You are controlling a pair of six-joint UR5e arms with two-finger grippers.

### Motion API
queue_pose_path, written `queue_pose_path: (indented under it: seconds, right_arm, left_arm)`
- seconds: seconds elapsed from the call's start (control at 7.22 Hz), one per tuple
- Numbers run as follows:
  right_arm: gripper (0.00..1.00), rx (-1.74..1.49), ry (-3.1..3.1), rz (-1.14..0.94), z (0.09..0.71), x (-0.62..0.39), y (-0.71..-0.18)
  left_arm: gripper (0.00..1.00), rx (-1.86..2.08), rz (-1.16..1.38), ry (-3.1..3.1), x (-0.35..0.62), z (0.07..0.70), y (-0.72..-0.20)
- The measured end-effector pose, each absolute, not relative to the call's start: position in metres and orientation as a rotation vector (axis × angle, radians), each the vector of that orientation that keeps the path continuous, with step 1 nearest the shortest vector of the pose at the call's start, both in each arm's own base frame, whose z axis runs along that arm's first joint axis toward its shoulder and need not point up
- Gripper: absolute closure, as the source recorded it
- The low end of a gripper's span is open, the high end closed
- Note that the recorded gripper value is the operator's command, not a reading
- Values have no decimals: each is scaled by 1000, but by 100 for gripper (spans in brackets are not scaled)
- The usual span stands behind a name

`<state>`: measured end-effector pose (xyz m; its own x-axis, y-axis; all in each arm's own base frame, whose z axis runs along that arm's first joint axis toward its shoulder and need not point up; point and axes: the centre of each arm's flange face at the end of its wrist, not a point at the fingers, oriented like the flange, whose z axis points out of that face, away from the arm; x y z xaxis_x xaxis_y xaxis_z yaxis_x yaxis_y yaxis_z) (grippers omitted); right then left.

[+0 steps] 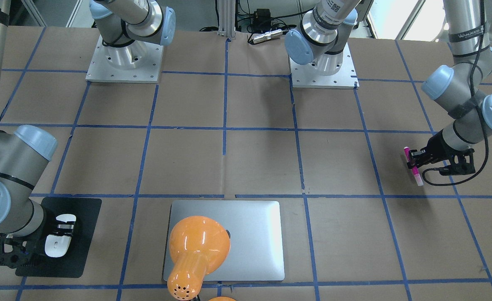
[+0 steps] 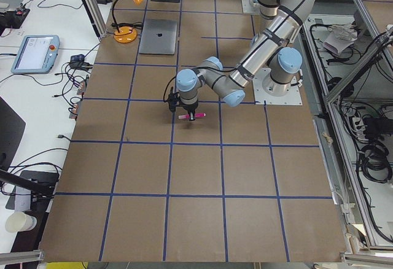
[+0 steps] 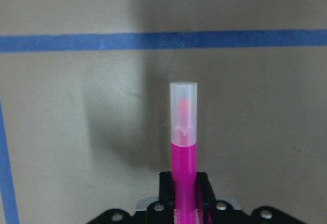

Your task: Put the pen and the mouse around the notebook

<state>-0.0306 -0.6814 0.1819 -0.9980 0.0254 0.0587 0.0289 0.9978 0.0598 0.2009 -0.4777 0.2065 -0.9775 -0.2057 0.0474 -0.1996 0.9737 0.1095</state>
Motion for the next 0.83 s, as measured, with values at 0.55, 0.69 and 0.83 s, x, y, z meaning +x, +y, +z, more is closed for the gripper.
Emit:
queue_pose_path:
  seconds: [0.55, 0.69, 0.83]
  right_arm:
    - [0, -11, -3122, -59, 282, 6, -679]
    - [0, 27, -3121, -57, 328, 33, -664]
    - [0, 48, -3130, -62, 370, 54, -640]
  left_arm:
    - [100, 1006, -195, -2925, 9, 257, -507]
    - [100, 1158, -179, -2876, -43, 262, -508]
    - [100, 1292, -158, -2831, -100, 266, -505]
